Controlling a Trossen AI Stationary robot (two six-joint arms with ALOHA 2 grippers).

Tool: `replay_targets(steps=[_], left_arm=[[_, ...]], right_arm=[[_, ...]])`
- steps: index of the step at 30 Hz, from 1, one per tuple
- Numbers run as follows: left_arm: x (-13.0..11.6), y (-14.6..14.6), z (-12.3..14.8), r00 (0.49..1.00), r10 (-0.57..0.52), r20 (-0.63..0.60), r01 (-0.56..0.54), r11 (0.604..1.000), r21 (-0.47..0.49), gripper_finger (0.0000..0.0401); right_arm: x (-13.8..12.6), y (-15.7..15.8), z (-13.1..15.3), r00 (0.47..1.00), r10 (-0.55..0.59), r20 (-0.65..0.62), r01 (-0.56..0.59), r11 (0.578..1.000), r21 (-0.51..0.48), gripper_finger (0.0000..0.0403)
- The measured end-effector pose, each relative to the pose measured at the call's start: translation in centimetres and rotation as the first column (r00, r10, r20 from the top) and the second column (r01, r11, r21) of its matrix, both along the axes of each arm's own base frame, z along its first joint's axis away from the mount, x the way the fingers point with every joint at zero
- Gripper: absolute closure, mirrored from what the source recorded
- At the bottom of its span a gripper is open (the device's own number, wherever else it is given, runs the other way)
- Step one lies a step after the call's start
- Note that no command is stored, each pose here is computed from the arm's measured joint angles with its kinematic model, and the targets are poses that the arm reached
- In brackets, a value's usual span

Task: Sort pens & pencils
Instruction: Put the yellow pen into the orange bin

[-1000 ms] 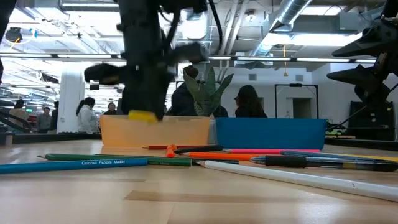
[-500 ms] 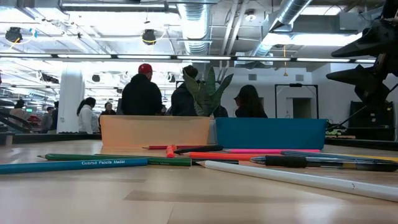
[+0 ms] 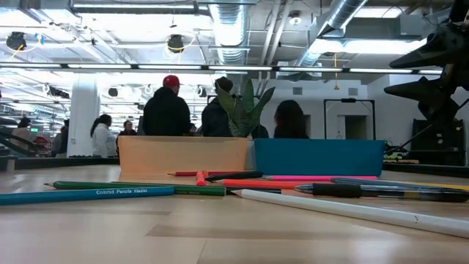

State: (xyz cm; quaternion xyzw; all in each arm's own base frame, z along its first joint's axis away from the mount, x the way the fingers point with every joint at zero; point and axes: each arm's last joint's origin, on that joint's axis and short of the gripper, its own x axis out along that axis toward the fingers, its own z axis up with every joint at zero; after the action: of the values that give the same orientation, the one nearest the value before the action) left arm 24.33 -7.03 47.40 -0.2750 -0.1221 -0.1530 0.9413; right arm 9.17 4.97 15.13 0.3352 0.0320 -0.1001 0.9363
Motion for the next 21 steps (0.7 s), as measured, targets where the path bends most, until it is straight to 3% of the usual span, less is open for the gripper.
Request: replay_targets(steps=[5, 12, 17, 21], left_arm=[[-0.7, -0.7, 1.2, 0.983, -0.085, 0.16, 0.07, 0.993, 0.096, 0.0366], [-0.7, -0.7, 1.2, 0.981, -0.095, 0.17, 0.077, 0.991, 0.109, 0.0365], [-0.1, -0.5, -0.2, 0.999, 0.034, 0.001, -0.034, 0.994, 0.102, 0.0365], [0.4, 0.1, -2.1, 0.958, 0.202, -0.203, -0.182, 0.977, 0.11, 0.0365]], right_arm=[[0.0, 0.0, 0.0, 1.0, 0.0, 0.0, 0.0, 1.0, 0.0, 0.0178], [0.0, 0.0, 0.0, 1.0, 0.0, 0.0, 0.0, 1.0, 0.0, 0.0178], [0.0, 0.0, 0.0, 1.0, 0.0, 0.0, 0.0, 1.0, 0.0, 0.0178], [0.0, 0.0, 0.0, 1.0, 0.0, 0.0, 0.0, 1.0, 0.0, 0.0178]])
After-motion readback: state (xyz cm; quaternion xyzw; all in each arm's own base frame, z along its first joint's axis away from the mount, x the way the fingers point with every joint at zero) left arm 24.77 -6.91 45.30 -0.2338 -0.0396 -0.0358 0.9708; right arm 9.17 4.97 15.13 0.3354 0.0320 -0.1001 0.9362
